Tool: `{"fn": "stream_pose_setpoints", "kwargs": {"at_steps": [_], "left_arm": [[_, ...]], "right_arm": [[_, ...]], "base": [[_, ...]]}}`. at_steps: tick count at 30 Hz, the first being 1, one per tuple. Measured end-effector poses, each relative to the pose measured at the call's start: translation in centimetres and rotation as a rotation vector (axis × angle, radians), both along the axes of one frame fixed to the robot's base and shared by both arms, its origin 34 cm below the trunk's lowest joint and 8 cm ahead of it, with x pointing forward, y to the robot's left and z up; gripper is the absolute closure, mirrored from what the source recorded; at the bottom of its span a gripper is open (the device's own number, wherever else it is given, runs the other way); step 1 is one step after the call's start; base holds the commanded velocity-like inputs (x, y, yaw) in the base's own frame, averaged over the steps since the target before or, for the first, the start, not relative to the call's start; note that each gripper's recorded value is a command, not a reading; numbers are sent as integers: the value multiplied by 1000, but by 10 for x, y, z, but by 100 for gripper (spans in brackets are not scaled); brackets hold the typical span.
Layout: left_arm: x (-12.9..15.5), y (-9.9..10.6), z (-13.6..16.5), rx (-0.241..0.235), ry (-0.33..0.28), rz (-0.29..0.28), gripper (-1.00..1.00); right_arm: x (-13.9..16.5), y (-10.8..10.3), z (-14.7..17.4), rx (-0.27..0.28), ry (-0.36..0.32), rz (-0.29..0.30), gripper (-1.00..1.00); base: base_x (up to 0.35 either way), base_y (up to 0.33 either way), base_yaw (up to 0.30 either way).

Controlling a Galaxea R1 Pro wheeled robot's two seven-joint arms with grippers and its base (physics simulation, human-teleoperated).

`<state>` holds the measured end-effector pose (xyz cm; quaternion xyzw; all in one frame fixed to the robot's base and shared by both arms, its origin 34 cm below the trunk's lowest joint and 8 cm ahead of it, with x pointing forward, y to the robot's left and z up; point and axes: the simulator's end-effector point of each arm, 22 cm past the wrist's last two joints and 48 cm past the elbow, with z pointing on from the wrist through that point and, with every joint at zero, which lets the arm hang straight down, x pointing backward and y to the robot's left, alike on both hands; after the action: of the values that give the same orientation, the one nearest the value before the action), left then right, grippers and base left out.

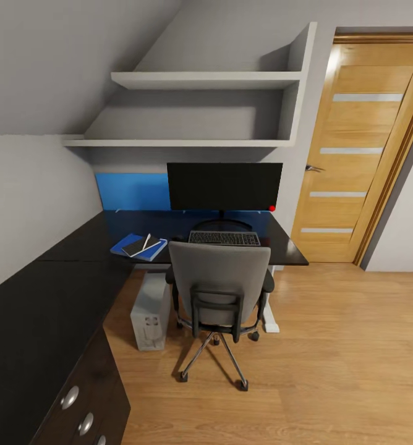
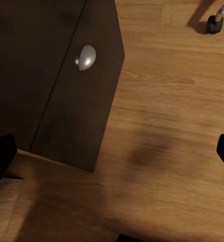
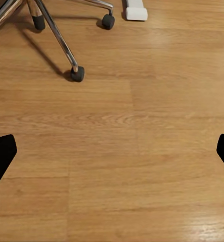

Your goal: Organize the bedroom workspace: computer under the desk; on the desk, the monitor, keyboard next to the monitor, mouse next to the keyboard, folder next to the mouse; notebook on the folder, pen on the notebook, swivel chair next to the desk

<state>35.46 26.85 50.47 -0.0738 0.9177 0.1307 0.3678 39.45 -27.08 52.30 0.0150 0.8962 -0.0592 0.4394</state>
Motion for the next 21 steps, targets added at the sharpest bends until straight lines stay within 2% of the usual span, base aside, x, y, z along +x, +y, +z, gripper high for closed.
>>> {"fn": "stream_pose_setpoints", "kwargs": {"at_steps": [21], "left_arm": [[0, 0, 0, 1, 0, 1, -100]], "right_arm": [[0, 0, 0, 1, 0, 0, -100]], "base": [[0, 0, 0]]}}
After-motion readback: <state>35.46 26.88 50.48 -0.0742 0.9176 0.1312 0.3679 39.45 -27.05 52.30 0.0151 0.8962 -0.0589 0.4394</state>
